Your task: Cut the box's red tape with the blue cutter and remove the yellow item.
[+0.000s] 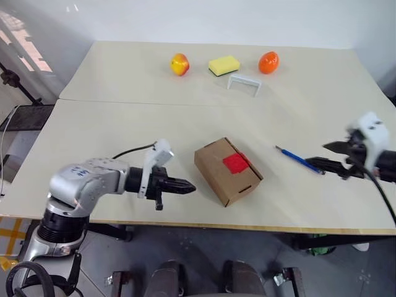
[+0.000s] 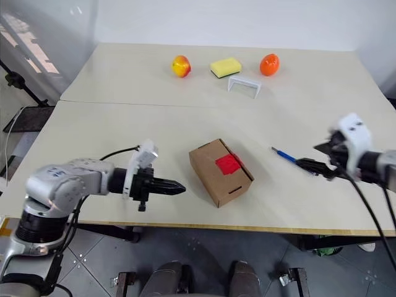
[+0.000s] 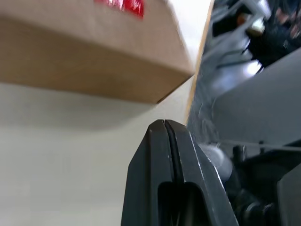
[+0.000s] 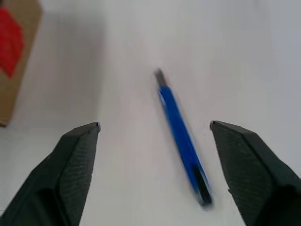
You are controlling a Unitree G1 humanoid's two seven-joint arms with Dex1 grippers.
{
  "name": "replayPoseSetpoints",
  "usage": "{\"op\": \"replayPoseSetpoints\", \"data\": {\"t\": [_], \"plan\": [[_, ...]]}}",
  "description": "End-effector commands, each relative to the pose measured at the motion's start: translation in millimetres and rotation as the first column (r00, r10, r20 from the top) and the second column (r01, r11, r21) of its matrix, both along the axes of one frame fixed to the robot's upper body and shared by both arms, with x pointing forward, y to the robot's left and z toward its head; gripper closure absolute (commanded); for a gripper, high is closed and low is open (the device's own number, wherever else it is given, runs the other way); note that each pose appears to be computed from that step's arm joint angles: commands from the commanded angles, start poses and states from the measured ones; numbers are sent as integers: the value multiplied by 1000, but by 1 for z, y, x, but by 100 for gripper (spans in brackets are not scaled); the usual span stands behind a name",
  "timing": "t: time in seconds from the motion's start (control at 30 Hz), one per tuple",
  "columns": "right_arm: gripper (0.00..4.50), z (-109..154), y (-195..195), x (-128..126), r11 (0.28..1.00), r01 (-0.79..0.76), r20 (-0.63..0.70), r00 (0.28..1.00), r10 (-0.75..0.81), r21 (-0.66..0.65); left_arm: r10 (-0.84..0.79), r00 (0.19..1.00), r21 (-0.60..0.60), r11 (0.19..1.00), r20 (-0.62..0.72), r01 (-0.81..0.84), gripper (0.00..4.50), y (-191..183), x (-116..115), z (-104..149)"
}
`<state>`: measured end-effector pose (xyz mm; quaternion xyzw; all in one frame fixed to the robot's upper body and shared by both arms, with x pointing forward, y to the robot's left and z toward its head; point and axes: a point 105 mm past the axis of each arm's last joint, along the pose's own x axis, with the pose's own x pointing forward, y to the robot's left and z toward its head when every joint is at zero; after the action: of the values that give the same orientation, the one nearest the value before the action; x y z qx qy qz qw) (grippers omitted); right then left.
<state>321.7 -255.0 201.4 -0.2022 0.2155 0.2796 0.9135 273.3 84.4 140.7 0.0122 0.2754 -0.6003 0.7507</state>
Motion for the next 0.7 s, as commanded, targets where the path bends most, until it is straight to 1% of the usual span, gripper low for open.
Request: {"op": "replayPoseSetpoints", "data": {"t": [0.03,0.1,0.17,0.23,0.33,0.37,0.5,0.63,0.7], "plan": [[118,-10,35,14,985,-150,-30,989,148,-85,78,993,0,997,87,-79,450,-8,25,-6],[184,-12,58,25,972,-217,-32,976,215,-89,109,987,-11,994,118,-109,450,-15,36,-10],[257,-16,67,35,966,-239,-42,971,236,-102,115,985,-30,993,131,-112,450,-21,40,-10],[323,-24,81,32,942,-314,-90,948,305,-114,142,979,-56,989,145,-136,450,-25,47,-7],[427,-26,97,26,917,-387,-115,920,376,-99,157,973,-67,987,169,-148,450,-26,52,-5],[448,-25,108,21,903,-421,-120,904,410,-83,159,972,-63,987,174,-150,450,-25,53,-4],[448,-27,137,4,864,-502,-152,858,491,-47,151,973,-49,988,177,-144,450,-18,51,0],[448,-34,154,-13,842,-539,-185,829,527,-16,126,978,-31,992,165,-123,450,-11,45,2],[448,-41,164,-21,836,-549,-199,819,538,1,115,982,7,993,153,-117,450,-4,42,-2]]}}
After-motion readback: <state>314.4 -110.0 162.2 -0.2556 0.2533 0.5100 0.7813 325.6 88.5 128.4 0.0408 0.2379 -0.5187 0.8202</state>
